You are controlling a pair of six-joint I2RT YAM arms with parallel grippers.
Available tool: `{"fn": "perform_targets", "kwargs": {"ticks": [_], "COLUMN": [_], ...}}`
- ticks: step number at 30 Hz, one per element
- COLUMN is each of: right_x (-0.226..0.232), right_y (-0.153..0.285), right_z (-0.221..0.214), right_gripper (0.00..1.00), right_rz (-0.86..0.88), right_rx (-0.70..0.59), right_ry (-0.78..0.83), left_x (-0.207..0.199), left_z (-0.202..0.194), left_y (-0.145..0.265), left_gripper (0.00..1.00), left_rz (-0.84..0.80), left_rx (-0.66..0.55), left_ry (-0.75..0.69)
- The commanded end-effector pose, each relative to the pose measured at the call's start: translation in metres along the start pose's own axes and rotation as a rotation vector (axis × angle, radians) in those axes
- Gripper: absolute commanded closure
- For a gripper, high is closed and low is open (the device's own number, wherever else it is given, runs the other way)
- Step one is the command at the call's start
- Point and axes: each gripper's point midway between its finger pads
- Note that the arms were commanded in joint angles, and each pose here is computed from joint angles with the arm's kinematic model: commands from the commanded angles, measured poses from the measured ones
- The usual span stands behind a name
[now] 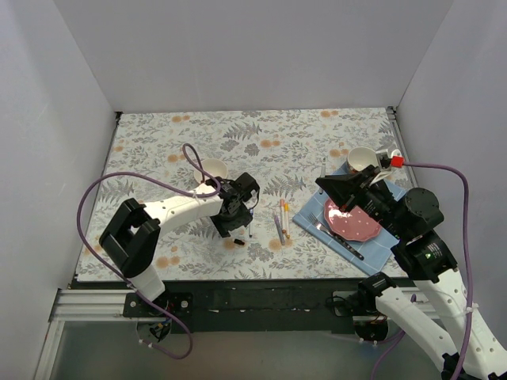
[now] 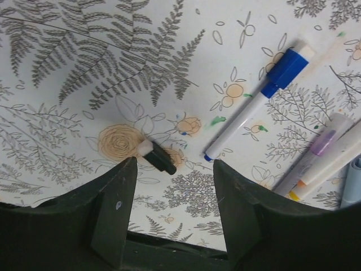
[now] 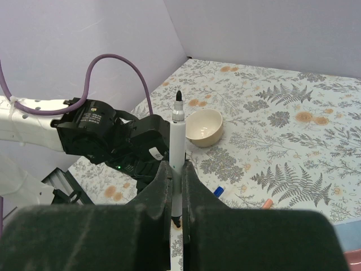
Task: Insert the pens into the pen caps
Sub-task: Grab a pen cap on the table with the left arm
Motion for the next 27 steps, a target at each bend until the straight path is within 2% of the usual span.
{"fn": "perform_targets", "kwargs": {"ticks": [1,8,17,22,27], "right_x": [0.002,0.000,0.001,0.002,0.002], "right_y": [0.000,0.002,0.003,0.005,0.004], "right_z": [0.012,0.010,0.009,0.008,0.007], "right_gripper": [0.99,0.99,0.99,0.99,0.99], "right_rz": [0.000,-0.011,-0.008,-0.006,-0.001], "right_rx": [-0.032,-0.028,-0.029,-0.030,-0.030], "right_ry": [0.032,0.036,0.032,0.029,0.022], "left_x": [-0.049,-0.025,-0.013,-0.005,-0.003], "left_z": [0.003,-0.022,-0.026,-0.017,-0.034], "left_y": [0.000,-0.019,-0.025,-0.020,-0.020], "left_gripper": [0.45,0.44,0.48,0.49,0.49], "left_rz": [-0.066,0.053,0.141,0.141,0.152], "left_rx": [0.039,0.027,0.014,-0.035,0.038], "left_ry": [0.647,0.643,0.641,0.636,0.647]}}
Point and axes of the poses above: each gripper's point midway between its finger pads, its own y axis back along the fingers, its own x axis along the line the jaws close on, z = x × y, and after that the axes turned 4 degrees about y, right-handed
